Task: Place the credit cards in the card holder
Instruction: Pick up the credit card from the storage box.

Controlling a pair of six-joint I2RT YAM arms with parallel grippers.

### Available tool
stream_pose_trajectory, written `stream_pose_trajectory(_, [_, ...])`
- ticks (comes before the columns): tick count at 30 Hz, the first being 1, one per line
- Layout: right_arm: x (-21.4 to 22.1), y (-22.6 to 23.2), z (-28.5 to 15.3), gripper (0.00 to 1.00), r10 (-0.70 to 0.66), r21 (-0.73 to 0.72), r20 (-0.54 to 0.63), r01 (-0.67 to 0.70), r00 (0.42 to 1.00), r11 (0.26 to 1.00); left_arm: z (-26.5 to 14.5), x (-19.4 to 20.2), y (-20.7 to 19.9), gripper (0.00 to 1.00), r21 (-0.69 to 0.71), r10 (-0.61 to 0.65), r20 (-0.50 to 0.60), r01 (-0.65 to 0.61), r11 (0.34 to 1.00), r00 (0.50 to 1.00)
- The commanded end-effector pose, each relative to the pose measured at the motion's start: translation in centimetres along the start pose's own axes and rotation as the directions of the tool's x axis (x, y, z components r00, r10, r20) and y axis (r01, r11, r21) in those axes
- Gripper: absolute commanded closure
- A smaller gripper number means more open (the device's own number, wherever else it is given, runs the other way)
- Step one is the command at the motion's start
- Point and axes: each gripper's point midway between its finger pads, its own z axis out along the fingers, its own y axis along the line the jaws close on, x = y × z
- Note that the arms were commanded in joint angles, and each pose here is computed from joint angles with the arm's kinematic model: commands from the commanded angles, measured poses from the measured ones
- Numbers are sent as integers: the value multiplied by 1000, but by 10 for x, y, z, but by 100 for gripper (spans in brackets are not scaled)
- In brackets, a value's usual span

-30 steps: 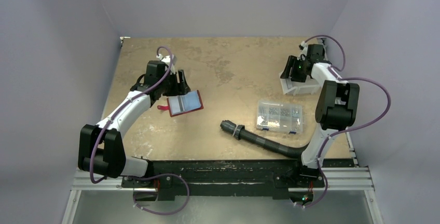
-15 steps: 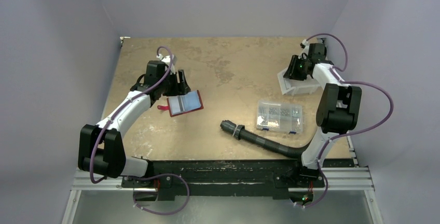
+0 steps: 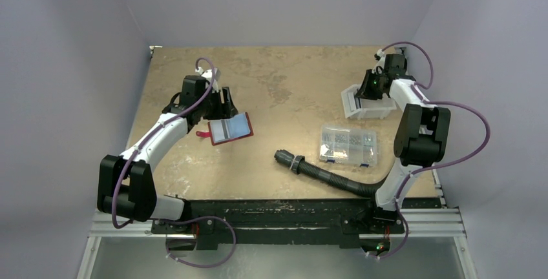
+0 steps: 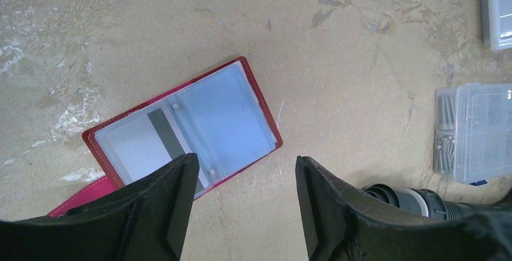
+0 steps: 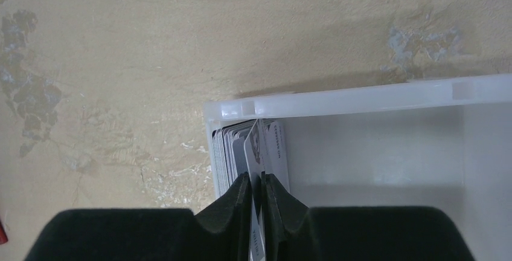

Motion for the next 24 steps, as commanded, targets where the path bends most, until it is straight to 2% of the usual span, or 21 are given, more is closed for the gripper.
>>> stream_pose_trajectory(1, [-20, 2, -20, 84, -15, 16, 73, 14, 997, 1000, 0, -12, -4, 36, 27, 25, 43, -26, 999, 999])
stream_pose_trajectory(13, [-26, 4, -27, 90, -19, 17, 90, 18, 996, 1000, 0, -12, -4, 36, 27, 23, 42, -25, 999, 999])
stream_pose_trajectory(18, [-37, -3, -40, 100, -14, 79, 139, 3, 990, 997, 1, -11, -3, 36, 25, 24, 40, -25, 999, 999])
stream_pose_trajectory(24, [-52, -23, -56, 100, 60, 223, 200, -105, 978, 969, 1, -11, -3, 36, 26, 24, 37, -24, 999, 999])
